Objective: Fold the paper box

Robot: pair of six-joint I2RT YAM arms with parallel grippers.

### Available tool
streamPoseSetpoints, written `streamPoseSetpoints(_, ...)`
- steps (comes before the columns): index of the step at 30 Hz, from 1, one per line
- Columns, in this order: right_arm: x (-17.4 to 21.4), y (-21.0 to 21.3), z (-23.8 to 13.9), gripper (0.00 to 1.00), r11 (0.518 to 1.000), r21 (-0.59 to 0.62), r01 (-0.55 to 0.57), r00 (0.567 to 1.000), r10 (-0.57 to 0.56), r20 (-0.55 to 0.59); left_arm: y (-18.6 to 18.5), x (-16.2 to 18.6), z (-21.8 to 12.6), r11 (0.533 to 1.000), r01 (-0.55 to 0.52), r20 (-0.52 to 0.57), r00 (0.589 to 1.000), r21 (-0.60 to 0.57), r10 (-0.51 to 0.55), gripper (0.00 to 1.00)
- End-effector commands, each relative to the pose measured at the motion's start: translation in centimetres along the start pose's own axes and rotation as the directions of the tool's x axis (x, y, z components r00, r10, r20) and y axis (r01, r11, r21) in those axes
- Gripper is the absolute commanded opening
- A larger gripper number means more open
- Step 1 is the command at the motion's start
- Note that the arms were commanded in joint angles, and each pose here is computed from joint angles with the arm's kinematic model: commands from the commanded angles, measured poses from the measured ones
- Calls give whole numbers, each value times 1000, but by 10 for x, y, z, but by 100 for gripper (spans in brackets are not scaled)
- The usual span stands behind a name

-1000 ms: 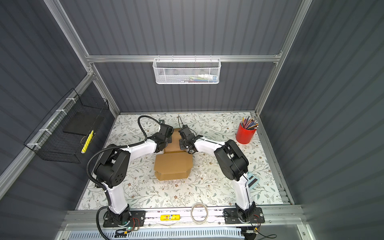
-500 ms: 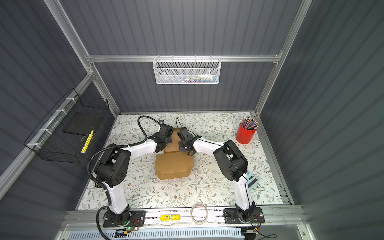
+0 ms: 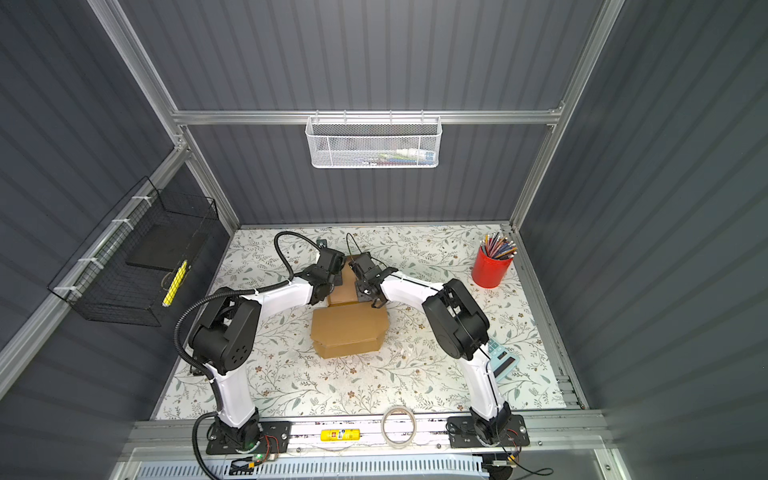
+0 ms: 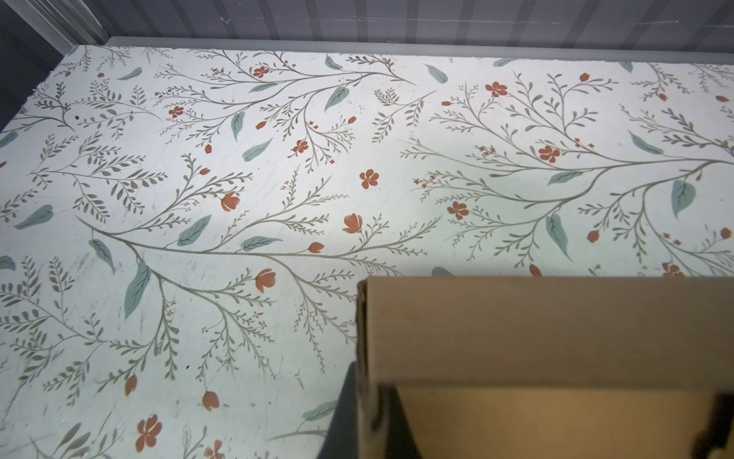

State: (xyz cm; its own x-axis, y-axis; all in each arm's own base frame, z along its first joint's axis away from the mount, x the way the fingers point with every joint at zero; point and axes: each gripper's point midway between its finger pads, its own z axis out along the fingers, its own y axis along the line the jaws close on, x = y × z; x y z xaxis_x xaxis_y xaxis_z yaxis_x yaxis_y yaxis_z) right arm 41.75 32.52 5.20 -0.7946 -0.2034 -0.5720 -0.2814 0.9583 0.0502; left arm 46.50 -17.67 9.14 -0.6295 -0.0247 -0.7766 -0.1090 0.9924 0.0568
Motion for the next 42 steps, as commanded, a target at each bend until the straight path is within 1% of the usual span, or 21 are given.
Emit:
streamPoseSetpoints(1,-2,-2,4,30,999,35,-4,1000,4,2,1,51,13,998,-60,-149,987,-1,59,0)
streamPoseSetpoints(8,-3,-11,8,18,996,89,-2,1000,2,7,2,52,13,998,-62,-150,987,-1,61,0)
streamPoseSetpoints(14,0,-19,10,13,991,130,2,1000,-2,3,3,53,15,998,-65,-152,986,-4,63,0)
streamPoseSetpoints(18,1,-20,10,7,991,132,6,1000,-6,-2,5,54,16,998,-64,-152,986,-7,62,0)
streamPoseSetpoints(22,-1,-24,7,3,989,146,8,1000,-9,7,6,54,17,998,-69,-155,986,-6,67,0)
streamPoseSetpoints(27,-4,-26,2,2,988,156,22,1000,-25,13,9,56,19,997,-79,-168,983,-3,77,0)
streamPoseSetpoints(32,5,-29,-3,1,986,166,24,999,-19,-30,8,61,19,996,-93,-205,974,7,92,0)
streamPoseSetpoints(38,5,-27,-7,0,988,154,0,998,9,-58,8,82,21,996,-89,-268,959,26,93,0)
streamPoseSetpoints(42,6,-23,-4,2,992,125,-4,997,13,-76,8,91,23,995,-99,-287,952,32,104,0)
